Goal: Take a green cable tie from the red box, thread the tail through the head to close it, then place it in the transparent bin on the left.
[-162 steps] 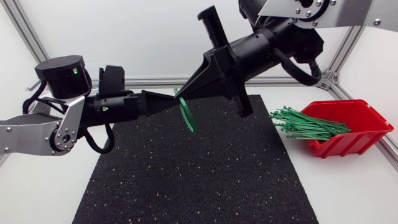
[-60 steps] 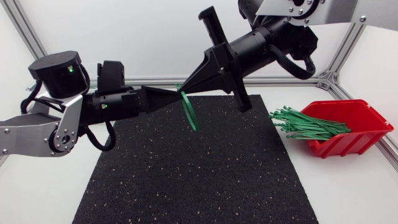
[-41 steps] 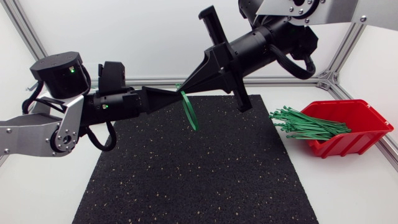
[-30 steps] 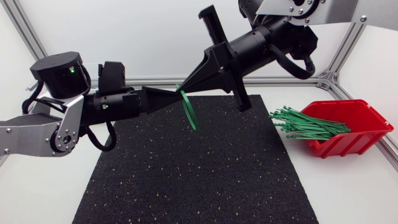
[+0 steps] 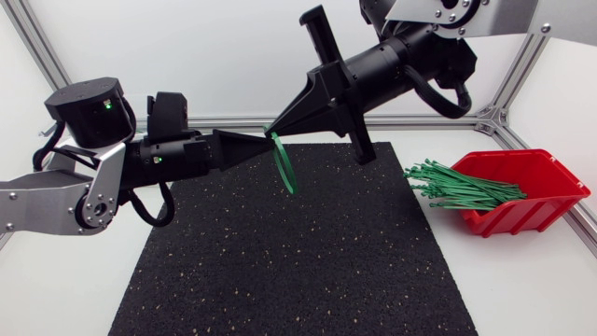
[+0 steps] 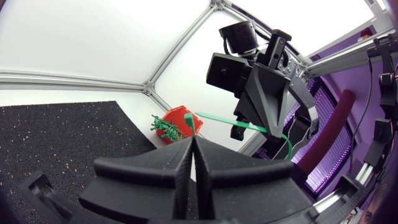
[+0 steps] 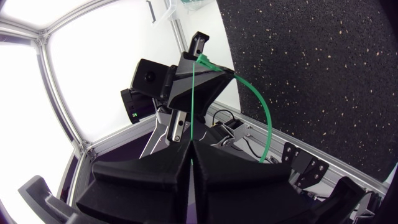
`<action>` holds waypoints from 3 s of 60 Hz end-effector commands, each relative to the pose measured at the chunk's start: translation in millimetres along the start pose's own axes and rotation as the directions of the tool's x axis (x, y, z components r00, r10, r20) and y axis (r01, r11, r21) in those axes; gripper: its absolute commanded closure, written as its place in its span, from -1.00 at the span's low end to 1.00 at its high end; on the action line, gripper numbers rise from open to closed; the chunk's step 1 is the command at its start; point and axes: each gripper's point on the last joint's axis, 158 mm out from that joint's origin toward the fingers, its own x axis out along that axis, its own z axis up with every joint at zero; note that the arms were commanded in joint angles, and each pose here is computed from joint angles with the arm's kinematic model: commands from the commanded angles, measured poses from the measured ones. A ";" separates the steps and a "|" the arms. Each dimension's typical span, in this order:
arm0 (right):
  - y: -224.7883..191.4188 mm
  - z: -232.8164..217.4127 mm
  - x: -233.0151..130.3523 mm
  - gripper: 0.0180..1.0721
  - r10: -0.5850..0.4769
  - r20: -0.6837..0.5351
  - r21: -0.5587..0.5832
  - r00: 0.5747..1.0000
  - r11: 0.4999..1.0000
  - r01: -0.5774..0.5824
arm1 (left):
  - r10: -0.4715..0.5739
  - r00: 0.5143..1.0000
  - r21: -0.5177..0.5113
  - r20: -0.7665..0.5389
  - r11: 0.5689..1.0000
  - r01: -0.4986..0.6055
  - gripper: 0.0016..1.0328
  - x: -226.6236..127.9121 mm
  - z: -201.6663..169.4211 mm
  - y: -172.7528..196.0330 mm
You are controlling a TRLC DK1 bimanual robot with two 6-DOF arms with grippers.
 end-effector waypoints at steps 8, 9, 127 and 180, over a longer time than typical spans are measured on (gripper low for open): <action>-0.5 8.2 -2.4 0.89 0.029 0.071 -0.030 0.997 0.999 -0.027 | -0.002 1.000 -0.015 0.009 1.000 0.002 0.93 -2.7 0.0 -3.0; -1.8 11.2 -1.0 0.89 0.037 0.083 -0.028 0.996 0.999 -0.035 | -0.002 1.000 -0.015 0.009 1.000 0.002 0.93 -2.7 0.0 -3.0; -8.3 -5.9 10.0 0.89 0.042 0.056 -0.014 0.998 0.999 -0.041 | -0.014 0.999 0.044 0.035 0.999 0.012 0.93 -10.2 1.0 -10.4; 0.2 -13.9 5.1 0.89 0.058 0.062 -0.051 0.996 0.997 -0.055 | -0.014 1.000 0.042 0.022 0.999 0.013 0.93 -7.2 -4.7 -8.1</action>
